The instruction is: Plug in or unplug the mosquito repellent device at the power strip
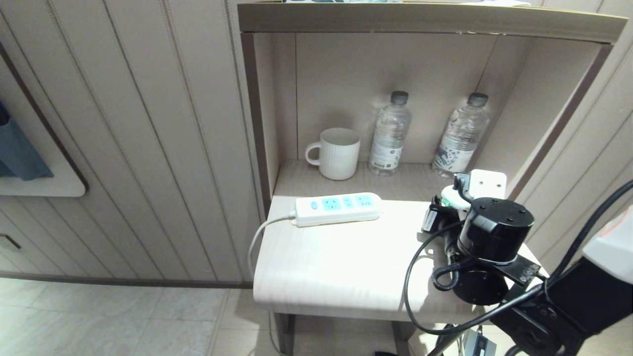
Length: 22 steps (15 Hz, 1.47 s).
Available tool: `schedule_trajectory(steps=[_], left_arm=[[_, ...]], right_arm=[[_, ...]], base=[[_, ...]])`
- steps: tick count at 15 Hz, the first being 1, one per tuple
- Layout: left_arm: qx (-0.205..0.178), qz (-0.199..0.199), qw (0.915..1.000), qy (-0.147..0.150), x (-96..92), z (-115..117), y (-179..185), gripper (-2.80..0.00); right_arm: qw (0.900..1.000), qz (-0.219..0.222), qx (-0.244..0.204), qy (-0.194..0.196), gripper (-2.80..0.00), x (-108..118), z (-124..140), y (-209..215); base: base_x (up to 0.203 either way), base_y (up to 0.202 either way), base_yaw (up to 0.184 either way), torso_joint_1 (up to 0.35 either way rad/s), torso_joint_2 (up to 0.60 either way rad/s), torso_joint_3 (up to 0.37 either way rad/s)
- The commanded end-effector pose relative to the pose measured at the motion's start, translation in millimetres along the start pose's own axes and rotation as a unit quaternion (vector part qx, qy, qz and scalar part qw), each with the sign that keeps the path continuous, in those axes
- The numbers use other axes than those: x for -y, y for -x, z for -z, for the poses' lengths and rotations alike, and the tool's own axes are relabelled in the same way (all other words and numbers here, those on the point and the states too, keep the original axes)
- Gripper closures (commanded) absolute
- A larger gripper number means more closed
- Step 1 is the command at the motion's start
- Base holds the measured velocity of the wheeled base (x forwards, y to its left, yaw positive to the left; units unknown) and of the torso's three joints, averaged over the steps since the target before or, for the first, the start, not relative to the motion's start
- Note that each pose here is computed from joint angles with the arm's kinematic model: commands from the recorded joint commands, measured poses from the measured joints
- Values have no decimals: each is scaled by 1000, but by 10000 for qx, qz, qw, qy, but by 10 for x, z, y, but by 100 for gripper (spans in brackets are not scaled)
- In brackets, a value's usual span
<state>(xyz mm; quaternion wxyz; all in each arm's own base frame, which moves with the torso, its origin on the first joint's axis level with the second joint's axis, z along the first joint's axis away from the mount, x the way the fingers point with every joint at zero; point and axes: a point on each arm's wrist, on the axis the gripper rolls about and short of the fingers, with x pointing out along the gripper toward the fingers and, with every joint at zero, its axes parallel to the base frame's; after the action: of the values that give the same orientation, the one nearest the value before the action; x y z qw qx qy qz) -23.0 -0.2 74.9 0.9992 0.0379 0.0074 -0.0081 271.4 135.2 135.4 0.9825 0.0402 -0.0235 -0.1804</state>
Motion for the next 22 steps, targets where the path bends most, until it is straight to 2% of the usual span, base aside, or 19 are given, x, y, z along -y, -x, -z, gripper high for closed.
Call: schedule_trajectory(steps=[1,8,11,19,22], left_arm=[[0,-1,10000,-4,0,0,0,0],[0,-1,10000,-4,0,0,0,0],[0,-1,10000,-4,0,0,0,0],[0,-1,10000,-4,0,0,0,0],[0,-1,10000,-4,0,0,0,0]], right_arm=[[10000,6,26,-33,-280,-6,-6,7],[10000,-26,-44,26,-280,54,20,81],[10000,-47,-15,24,-280,149,-9,173],[9987,-398,-223,231,-280,230,70,475],[9982,-485,-239,250,-280,355,41,620]], base=[[0,0,0,0,0,0],[0,0,0,0,0,0],[0,0,0,0,0,0],[0,0,0,0,0,0],[0,0,0,0,0,0]])
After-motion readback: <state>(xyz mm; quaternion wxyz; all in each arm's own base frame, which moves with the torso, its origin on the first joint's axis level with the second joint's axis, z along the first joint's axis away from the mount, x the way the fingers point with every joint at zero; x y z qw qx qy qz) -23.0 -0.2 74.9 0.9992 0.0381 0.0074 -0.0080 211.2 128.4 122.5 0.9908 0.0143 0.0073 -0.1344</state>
